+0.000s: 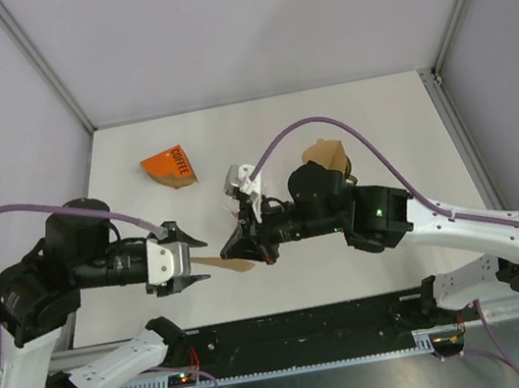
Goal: Place the coffee filter in the dripper
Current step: Place the coffee filter in the coffee dripper.
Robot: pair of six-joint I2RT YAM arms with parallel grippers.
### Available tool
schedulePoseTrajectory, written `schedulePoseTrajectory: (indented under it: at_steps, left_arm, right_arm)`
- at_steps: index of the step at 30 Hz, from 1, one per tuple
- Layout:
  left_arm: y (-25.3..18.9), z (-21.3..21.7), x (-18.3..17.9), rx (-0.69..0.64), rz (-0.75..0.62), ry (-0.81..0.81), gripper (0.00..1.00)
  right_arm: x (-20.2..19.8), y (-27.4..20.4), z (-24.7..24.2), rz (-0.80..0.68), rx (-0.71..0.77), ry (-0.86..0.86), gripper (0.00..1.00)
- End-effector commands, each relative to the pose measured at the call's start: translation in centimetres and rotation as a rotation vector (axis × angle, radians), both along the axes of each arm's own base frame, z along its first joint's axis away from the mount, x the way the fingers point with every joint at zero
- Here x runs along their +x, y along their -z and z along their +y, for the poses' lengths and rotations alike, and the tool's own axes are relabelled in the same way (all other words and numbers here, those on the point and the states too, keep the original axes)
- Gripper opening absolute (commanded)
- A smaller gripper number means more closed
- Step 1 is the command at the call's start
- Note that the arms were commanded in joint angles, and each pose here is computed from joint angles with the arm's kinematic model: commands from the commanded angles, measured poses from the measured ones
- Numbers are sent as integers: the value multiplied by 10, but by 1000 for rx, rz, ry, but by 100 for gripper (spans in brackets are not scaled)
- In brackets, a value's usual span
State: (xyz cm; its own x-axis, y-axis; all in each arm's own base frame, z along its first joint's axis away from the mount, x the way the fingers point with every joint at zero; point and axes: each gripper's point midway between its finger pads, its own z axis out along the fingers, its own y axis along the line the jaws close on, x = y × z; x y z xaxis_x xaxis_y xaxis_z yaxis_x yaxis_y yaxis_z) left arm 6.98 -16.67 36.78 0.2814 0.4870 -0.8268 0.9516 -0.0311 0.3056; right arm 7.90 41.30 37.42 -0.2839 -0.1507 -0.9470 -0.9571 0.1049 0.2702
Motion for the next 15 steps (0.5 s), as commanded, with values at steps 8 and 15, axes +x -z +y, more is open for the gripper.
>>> schedulePoseTrajectory:
  at_steps: [8,15]
  left_arm:
    - [-62,-17,-28,-232,133,81,43]
    - [-80,-2,-46,-264,-105,186,63]
  right_arm:
    - [-20,-53,-36,-187,125,-18,0]
    - [-8,-77,-37,-159,206,134,0]
